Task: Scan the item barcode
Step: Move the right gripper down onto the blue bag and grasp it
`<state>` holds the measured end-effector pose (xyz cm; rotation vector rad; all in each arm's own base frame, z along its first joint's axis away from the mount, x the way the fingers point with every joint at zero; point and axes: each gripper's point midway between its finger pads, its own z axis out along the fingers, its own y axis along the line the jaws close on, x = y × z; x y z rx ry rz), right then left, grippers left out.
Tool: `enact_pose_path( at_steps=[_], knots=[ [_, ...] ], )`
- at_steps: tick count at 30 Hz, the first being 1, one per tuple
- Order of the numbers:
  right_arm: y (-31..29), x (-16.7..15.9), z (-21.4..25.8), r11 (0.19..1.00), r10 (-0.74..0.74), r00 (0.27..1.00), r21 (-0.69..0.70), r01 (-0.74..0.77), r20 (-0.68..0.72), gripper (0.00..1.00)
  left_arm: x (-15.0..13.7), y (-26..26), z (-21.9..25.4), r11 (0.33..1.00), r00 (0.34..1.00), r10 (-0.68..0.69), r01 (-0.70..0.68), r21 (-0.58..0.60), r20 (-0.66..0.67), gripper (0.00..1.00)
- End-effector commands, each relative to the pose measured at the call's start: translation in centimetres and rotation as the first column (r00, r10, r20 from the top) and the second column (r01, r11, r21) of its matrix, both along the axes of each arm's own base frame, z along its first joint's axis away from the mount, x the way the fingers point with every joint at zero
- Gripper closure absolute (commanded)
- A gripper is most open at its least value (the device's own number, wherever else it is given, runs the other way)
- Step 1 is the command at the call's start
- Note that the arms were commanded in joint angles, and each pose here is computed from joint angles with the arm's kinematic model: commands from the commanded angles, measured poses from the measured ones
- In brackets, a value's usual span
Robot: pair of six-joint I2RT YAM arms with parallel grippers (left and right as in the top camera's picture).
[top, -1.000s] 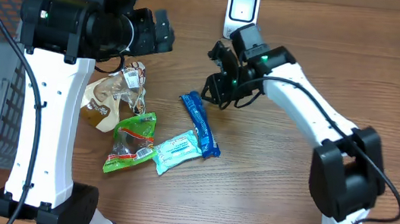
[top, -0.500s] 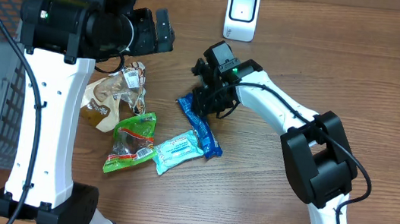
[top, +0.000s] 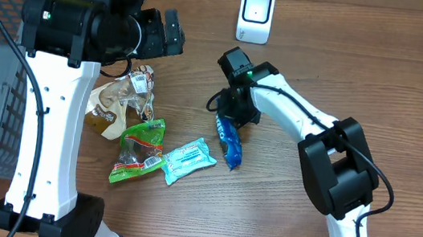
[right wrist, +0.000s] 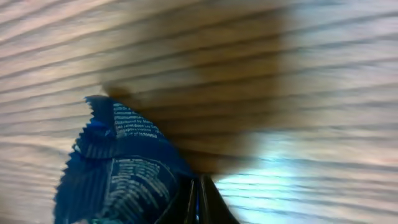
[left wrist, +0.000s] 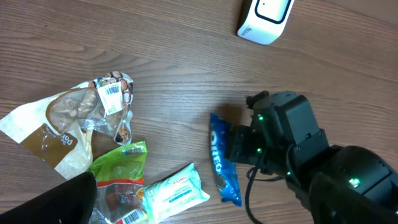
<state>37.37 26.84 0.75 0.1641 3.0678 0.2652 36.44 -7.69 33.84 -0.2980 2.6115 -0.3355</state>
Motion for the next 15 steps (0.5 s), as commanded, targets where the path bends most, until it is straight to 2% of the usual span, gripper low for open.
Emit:
enact_pose_path(
  at_steps=[1,2,3,4,5,9,12,13,15],
  knots=[
    [-1.7,3.1,2.4,1.000,-0.018,0.998,0.017,0.017,0.066,0.96,0.3,0.0,0.0,1.000,1.000,0.003,-0.003,0.004,0.004,0.00],
    [-1.1,3.2,2.9,0.997,0.046,0.996,0.055,-0.050,0.073,0.96,0.3,0.0,0.0,1.000,1.000,0.003,-0.003,0.004,0.004,0.00],
    [0.2,3.2,4.1,0.973,0.178,0.979,0.129,-0.190,0.098,0.91,0.3,0.0,0.0,1.000,1.000,0.003,-0.003,0.004,0.004,0.00],
    [0.9,3.1,5.0,0.948,0.251,0.961,0.171,-0.269,0.119,0.84,0.3,0.0,0.0,1.000,1.000,0.003,-0.003,0.004,0.004,0.00],
    [1.3,2.9,5.9,0.925,0.308,0.941,0.187,-0.331,0.139,0.72,0.3,0.0,0.0,1.000,1.000,0.003,-0.003,0.004,0.004,0.00],
    [1.7,2.9,7.0,0.902,0.373,0.913,0.165,-0.399,0.164,0.57,0.3,0.0,0.0,1.000,1.000,0.003,-0.003,0.004,0.004,0.00],
    [2.6,2.1,6.6,0.894,0.398,0.904,0.157,-0.421,0.157,0.54,0.3,0.0,0.0,1.000,1.000,0.003,-0.003,0.004,0.004,0.00],
    [2.7,2.0,6.2,0.903,0.385,0.911,0.142,-0.405,0.147,0.54,0.3,0.0,0.0,1.000,1.000,0.003,-0.003,0.004,0.004,0.00],
    [1.7,2.3,4.6,0.964,0.261,0.959,0.029,-0.266,0.114,0.55,0.3,0.0,0.0,1.000,1.000,0.003,-0.003,0.004,0.004,0.00]
  ],
)
